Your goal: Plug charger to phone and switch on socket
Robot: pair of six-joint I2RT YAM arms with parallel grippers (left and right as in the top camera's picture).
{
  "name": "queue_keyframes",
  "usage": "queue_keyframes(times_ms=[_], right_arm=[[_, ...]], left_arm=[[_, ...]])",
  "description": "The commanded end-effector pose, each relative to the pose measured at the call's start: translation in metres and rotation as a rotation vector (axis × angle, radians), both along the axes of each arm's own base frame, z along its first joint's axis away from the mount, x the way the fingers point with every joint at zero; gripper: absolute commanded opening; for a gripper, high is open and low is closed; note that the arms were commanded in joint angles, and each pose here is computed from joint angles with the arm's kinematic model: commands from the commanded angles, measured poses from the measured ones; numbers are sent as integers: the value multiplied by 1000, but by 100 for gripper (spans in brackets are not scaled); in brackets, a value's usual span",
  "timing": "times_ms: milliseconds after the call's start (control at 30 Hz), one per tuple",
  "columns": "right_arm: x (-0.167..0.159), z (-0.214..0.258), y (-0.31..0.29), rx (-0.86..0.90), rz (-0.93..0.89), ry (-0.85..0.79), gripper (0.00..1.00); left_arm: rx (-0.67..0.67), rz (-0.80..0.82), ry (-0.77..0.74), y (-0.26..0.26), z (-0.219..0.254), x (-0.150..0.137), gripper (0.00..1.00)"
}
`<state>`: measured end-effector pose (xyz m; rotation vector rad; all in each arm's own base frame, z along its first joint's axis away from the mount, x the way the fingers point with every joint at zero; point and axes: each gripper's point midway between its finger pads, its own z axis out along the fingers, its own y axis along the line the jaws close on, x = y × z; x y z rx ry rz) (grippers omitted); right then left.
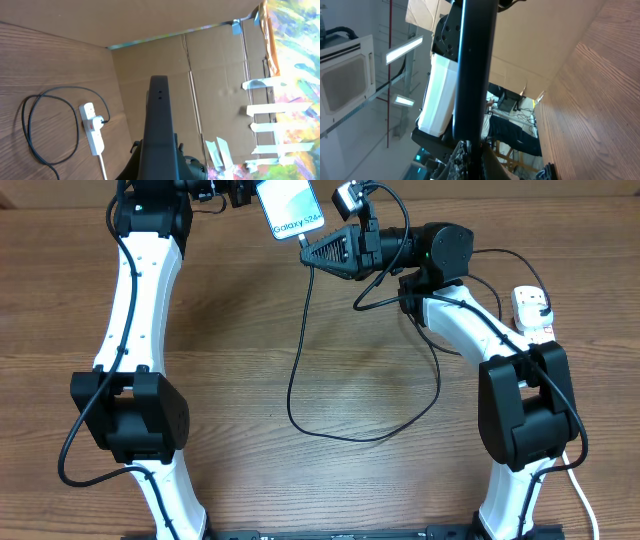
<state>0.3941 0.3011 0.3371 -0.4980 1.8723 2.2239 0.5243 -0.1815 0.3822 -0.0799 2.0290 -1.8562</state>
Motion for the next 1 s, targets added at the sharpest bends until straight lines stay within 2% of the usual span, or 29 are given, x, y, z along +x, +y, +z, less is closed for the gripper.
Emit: queue_keyframes(times_ms=[0, 733, 967], right_arm=[[1, 17, -3, 33, -32, -23, 4], [8, 20, -7, 47, -60, -14, 4], [22, 16, -6, 50, -105, 58, 4]], left_arm=[[1, -36, -55, -8, 16, -12, 4], [1, -83, -75, -11, 17, -20, 4], [2, -79, -75, -13, 17, -19, 4]])
